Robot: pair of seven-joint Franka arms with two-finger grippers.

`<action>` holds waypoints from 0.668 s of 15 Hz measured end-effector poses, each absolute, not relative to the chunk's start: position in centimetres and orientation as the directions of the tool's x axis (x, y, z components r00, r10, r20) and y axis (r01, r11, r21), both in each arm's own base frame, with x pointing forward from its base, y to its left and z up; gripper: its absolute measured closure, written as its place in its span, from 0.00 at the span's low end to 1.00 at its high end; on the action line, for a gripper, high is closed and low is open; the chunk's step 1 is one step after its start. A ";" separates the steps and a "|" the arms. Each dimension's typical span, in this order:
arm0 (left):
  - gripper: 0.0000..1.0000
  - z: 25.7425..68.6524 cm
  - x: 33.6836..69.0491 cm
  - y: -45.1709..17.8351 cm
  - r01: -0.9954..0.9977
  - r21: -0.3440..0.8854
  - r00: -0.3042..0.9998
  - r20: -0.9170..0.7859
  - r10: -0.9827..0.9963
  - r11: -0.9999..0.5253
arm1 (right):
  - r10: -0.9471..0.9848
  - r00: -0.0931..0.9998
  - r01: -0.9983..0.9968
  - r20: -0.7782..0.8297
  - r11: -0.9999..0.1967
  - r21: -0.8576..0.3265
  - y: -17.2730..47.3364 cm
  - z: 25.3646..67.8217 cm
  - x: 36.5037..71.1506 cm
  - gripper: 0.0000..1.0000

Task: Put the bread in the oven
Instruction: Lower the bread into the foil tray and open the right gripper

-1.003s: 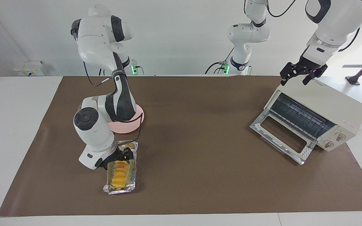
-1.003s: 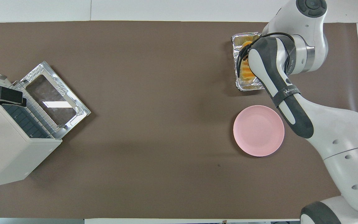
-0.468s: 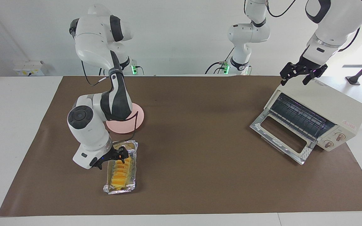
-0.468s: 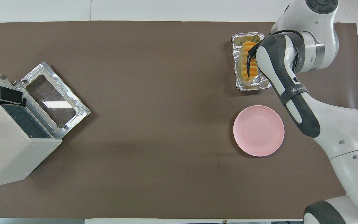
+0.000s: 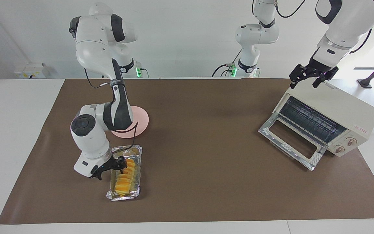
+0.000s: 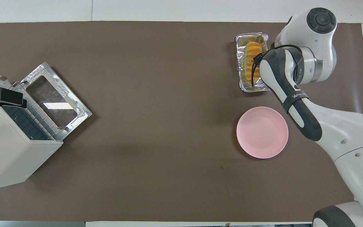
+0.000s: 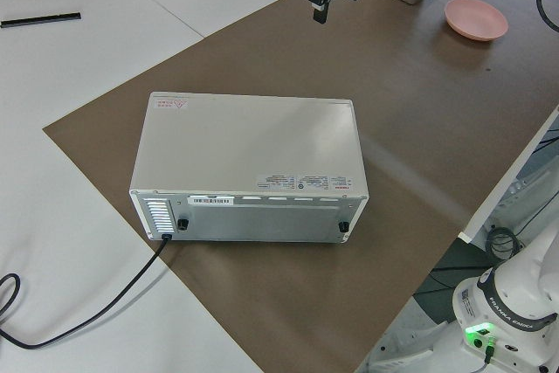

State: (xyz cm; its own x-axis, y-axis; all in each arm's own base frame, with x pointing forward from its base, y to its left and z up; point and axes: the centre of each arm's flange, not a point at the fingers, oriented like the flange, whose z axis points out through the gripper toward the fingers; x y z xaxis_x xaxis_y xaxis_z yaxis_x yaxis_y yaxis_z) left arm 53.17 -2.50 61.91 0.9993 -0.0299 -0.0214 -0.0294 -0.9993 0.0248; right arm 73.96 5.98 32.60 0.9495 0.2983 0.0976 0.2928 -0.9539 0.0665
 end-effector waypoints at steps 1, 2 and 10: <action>0.00 61.9 53.2 -2.5 -0.029 0.025 0.999 -0.021 -0.030 -0.999 | 0.298 0.949 0.293 0.098 -0.954 0.067 6.0 32.8 73.9 0.22; 0.00 61.9 53.2 -2.5 -0.029 0.025 0.999 -0.021 -0.030 -0.999 | 0.298 0.949 0.293 0.098 -0.954 0.067 6.0 32.9 73.8 0.33; 0.00 61.9 53.2 -2.5 -0.029 0.025 0.999 -0.021 -0.030 -0.999 | 0.300 0.948 0.295 0.105 -0.953 0.067 6.0 32.3 73.3 0.99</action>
State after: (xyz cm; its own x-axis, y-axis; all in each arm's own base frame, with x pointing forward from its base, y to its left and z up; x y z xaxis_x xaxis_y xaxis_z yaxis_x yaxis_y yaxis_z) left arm 53.17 -2.50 61.91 0.9993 -0.0299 -0.0214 -0.0294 -0.9993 0.0248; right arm 73.33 6.02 32.28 0.9481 0.3004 0.1047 0.2946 -0.9533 0.0669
